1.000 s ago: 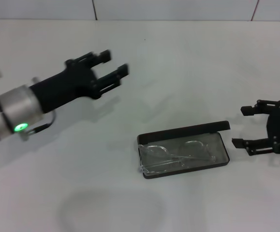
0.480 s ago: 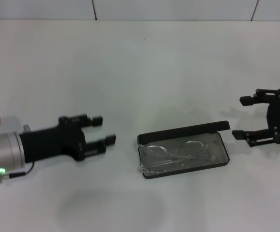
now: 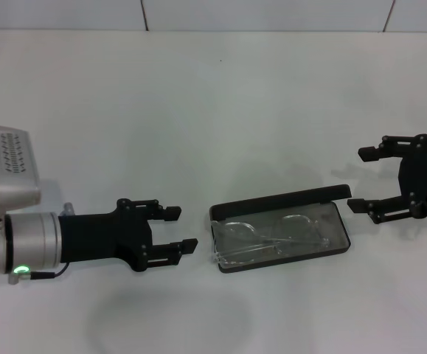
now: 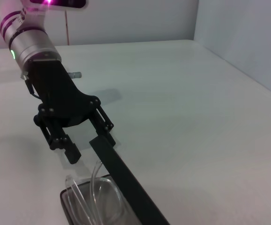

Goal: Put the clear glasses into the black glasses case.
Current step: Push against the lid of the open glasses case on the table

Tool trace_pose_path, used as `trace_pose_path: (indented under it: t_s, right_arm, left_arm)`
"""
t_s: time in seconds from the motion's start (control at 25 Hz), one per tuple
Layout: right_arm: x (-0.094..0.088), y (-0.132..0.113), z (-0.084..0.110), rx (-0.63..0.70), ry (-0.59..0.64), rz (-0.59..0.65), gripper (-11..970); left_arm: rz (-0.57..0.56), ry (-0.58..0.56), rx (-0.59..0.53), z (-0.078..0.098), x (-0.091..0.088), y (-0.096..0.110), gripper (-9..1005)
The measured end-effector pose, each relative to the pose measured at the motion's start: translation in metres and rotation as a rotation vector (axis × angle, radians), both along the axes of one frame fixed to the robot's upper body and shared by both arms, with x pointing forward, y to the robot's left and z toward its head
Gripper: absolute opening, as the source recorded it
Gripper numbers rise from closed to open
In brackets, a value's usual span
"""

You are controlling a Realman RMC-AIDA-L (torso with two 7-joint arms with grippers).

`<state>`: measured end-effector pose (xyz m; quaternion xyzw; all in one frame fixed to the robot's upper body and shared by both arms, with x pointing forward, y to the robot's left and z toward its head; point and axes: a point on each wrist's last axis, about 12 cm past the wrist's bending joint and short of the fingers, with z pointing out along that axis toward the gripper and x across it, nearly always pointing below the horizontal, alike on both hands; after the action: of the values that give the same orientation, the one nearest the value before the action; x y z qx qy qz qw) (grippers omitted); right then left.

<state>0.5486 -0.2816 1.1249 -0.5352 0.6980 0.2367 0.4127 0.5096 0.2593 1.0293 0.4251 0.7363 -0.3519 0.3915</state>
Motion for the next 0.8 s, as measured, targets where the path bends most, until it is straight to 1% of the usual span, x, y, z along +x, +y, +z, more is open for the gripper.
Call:
trace_pose_path:
  t_s: [0.36, 0.8]
  right_arm:
    - [-0.002, 0.000, -0.001, 0.005, 0.011, 0.007, 866]
    - [-0.004, -0.001, -0.003, 0.004, 0.017, 0.006, 866]
  left_arm:
    - [-0.038, 0.025, 0.023, -0.002, 0.001, -0.009, 658]
    - [-0.036, 0.028, 0.013, -0.004, 0.000, -0.015, 658]
